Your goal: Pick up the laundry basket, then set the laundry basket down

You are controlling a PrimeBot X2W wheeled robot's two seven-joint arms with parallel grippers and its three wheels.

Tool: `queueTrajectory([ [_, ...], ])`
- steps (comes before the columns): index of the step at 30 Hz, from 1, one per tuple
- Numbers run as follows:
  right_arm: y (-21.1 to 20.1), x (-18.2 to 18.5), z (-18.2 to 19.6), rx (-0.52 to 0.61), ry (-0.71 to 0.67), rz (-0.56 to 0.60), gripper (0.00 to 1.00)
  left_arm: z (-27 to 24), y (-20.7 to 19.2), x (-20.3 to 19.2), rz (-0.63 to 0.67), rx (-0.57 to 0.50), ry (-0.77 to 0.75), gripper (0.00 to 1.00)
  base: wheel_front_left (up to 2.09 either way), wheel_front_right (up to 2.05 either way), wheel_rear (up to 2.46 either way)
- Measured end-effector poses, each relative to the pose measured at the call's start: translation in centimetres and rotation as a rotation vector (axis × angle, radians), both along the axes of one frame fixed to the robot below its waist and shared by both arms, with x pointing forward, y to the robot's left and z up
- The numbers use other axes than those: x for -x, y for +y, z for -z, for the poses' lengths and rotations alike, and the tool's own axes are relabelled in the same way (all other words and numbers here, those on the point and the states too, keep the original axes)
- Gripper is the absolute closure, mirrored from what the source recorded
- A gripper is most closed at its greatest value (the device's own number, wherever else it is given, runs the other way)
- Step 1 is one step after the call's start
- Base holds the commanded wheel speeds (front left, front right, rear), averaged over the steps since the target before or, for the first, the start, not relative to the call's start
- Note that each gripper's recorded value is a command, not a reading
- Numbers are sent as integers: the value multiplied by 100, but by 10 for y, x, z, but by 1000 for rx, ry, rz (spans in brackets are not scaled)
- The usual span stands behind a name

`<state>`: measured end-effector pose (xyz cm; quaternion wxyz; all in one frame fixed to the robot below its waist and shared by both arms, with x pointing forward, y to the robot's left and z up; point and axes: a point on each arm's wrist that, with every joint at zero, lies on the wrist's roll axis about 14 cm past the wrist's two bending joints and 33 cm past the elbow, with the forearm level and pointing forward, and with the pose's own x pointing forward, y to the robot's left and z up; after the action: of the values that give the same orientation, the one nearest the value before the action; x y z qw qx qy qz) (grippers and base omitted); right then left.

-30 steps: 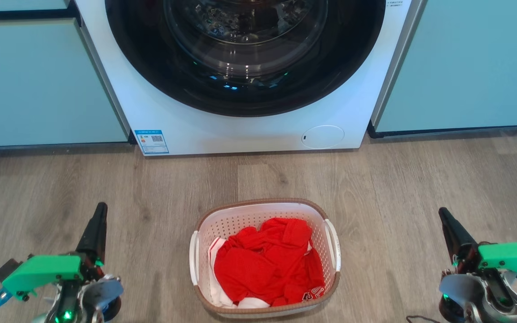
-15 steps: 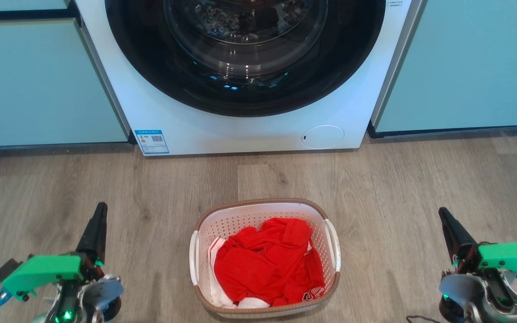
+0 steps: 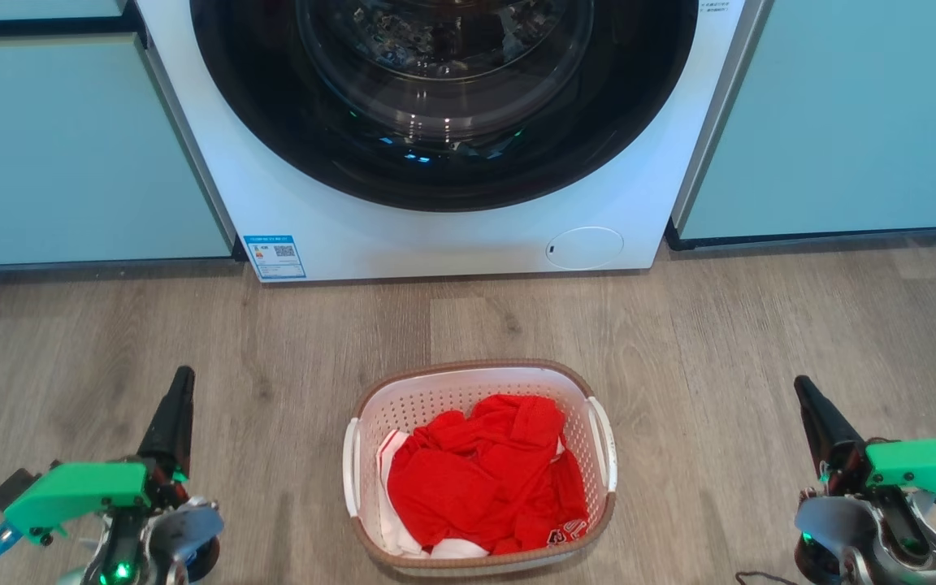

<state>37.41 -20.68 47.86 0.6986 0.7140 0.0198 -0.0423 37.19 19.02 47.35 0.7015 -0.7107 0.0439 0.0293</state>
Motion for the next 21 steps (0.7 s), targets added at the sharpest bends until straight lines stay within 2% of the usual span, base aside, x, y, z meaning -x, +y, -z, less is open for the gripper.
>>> queueTrajectory([
  [8, 0, 0, 0, 0, 0, 0, 100, 0, 0, 0, 0, 0, 0, 100, 0, 0, 0],
  [9, 0, 0, 0, 0, 0, 0, 0, 0, 0, 0, 0, 0, 0, 0, 0, 0, 0],
  [15, 2, 23, 41, -19, 128, 5, 0, 46, -1, 27, -7, 13, 144, 0, 0, 0, 0],
  [21, 0, 25, 42, -12, 131, 19, 0, 45, 0, 27, -18, 12, 142, 0, 0, 0, 0],
])
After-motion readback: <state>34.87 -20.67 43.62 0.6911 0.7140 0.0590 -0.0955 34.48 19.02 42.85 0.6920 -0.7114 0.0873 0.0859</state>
